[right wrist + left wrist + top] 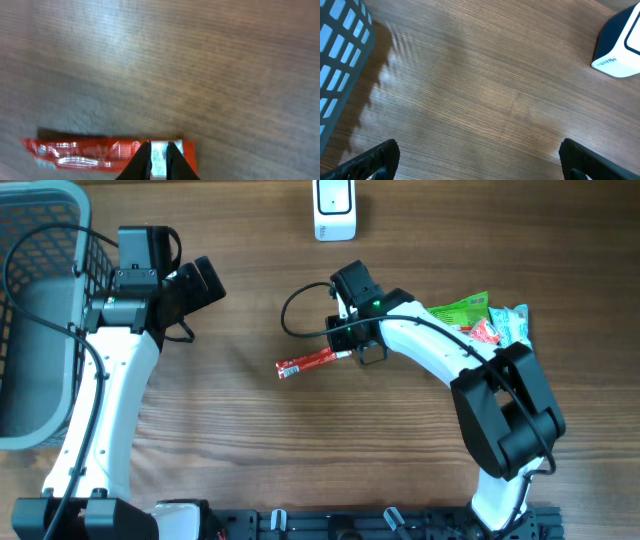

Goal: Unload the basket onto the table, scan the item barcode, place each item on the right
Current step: 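Lower the right gripper and grasp the red stick snack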

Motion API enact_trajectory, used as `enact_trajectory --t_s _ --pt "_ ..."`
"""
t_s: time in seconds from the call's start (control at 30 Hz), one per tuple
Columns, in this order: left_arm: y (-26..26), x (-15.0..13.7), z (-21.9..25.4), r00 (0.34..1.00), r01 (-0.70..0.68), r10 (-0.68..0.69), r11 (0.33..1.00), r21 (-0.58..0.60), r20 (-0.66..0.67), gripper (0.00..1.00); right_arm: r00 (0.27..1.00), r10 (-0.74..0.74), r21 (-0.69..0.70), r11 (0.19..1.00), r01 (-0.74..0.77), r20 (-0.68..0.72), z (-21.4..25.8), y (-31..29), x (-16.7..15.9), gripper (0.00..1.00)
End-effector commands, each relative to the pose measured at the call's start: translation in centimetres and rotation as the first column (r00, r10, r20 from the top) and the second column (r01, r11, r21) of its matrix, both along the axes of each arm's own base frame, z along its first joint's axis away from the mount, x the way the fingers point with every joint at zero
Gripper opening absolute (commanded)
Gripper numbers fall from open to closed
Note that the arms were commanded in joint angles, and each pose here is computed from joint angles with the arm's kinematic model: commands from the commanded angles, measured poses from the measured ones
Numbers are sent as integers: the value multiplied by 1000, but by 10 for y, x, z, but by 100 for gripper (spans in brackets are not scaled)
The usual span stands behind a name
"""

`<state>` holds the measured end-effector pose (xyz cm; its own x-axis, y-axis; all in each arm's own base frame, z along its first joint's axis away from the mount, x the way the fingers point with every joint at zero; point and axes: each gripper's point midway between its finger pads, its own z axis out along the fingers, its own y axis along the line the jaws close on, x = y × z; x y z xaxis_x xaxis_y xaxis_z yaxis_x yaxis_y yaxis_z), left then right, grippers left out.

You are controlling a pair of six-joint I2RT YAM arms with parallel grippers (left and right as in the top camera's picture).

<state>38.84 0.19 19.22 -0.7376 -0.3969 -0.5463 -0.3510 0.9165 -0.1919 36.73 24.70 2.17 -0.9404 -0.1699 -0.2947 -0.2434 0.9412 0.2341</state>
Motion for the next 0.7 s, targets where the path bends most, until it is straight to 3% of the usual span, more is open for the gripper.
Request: enact_trajectory --t_s 0.0,0.13,0.33,0.5,0.67 --pt "4 2 1 1000 -3 3 1000 18 2 100 996 -40 -8 999 40 78 5 0 19 16" --pt "4 2 1 1000 -3 3 1000 18 3 100 999 -20 18 1000 20 41 -14 9 17 17" --pt "4 2 1 1000 -3 3 1000 18 3 100 992 13 40 999 -8 -125 -29 11 -17 12" --pt "4 2 1 1000 -3 3 1000 18 3 100 959 5 -15 1000 -9 -284 -22 -7 -58 17" --pt "4 2 1 1000 -3 3 1000 18 3 100 900 220 40 974 -222 -377 -16 -10 -95 19"
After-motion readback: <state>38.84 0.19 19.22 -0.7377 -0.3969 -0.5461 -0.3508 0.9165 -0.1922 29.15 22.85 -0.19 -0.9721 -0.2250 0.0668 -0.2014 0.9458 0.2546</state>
